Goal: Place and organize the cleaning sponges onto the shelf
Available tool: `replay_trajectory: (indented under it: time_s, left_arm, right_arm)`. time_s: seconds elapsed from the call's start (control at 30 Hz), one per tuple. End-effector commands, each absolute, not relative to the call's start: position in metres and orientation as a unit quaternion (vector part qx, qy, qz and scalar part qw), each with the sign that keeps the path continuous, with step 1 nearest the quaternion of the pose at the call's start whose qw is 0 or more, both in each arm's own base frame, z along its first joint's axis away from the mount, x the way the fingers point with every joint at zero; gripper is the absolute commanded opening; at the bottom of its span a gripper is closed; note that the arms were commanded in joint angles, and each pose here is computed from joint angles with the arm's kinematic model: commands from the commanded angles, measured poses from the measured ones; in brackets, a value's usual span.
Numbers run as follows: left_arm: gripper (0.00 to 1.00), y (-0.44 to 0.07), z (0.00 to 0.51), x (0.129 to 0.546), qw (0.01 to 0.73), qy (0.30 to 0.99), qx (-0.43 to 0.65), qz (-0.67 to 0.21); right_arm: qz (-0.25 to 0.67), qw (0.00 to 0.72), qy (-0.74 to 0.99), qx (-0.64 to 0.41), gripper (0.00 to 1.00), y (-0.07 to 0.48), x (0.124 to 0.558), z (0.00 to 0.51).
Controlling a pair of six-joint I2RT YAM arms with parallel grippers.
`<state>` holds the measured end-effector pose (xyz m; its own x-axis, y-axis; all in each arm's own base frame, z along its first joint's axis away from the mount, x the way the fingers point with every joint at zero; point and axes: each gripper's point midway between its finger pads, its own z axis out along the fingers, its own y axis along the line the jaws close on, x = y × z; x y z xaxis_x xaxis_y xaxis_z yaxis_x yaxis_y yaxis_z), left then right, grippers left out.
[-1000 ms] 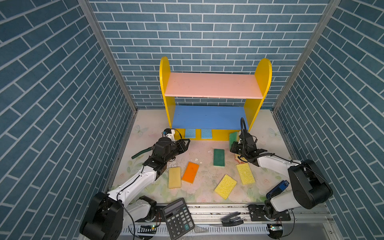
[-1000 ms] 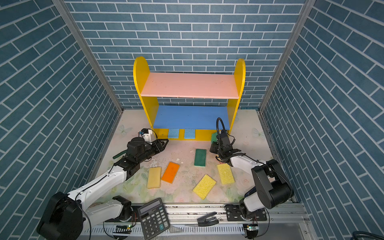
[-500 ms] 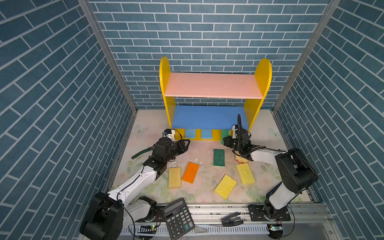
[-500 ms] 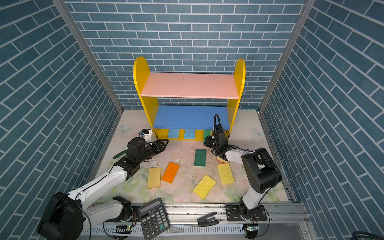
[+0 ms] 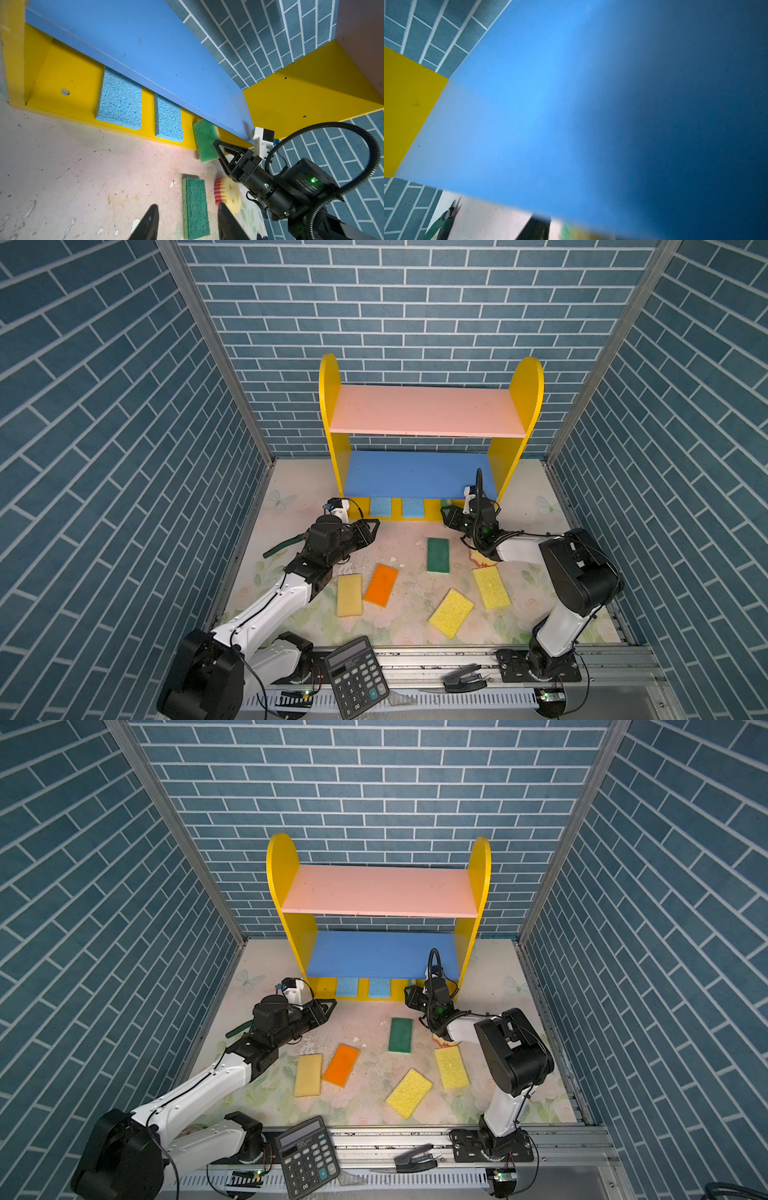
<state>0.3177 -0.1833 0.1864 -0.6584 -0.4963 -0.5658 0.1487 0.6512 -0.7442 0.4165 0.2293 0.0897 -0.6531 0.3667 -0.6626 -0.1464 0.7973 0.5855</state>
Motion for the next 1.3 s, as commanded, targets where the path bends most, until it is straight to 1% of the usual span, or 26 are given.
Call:
replay_trajectory:
  time_s: [0.0,0.1,0.2,0.27,0.43,0.5,0.63,0.77,0.93,1.27]
  left_arm:
    - [0.47,-0.180,0.189,0.318,0.406,0.816,-0.101,-0.398]
    - [0.47,-0.181,0.189,0.317,0.405,0.817,-0.101,-0.398]
    - [0.47,-0.181,0.189,0.318,0.404,0.816,-0.101,-0.400]
    - [0.47,-0.181,0.190,0.318,0.406,0.816,-0.100,-0.400]
    - [0.47,-0.181,0.188,0.317,0.406,0.816,-0.101,-0.399]
    - [0.47,-0.180,0.186,0.318,0.406,0.817,-0.101,-0.397]
    - [0.47,-0.181,0.186,0.319,0.405,0.817,-0.101,-0.399]
    - [0.47,-0.183,0.183,0.320,0.401,0.817,-0.101,-0.401]
    - [0.47,-0.185,0.182,0.320,0.396,0.815,-0.105,-0.410]
    - [0.47,-0.177,0.185,0.314,0.404,0.819,-0.106,-0.394]
  right_arm:
    - [0.281,0.327,0.895,0.116,0.53,0.214,0.396,0.034]
    - [0.279,0.329,0.895,0.116,0.59,0.211,0.395,0.036]
    - [0.267,0.335,0.896,0.121,0.60,0.203,0.393,0.038]
    - [0.259,0.337,0.897,0.125,0.59,0.198,0.389,0.041]
    - [0.252,0.339,0.899,0.116,0.50,0.191,0.376,0.052]
    - [0.250,0.338,0.901,0.107,0.49,0.190,0.368,0.056]
    - [0.233,0.331,0.912,0.072,0.49,0.191,0.350,0.060]
    - [0.221,0.315,0.922,0.039,0.55,0.196,0.343,0.053]
    - [0.230,0.302,0.924,0.034,0.56,0.208,0.353,0.045]
    - [0.239,0.329,0.913,0.037,0.55,0.221,0.383,0.053]
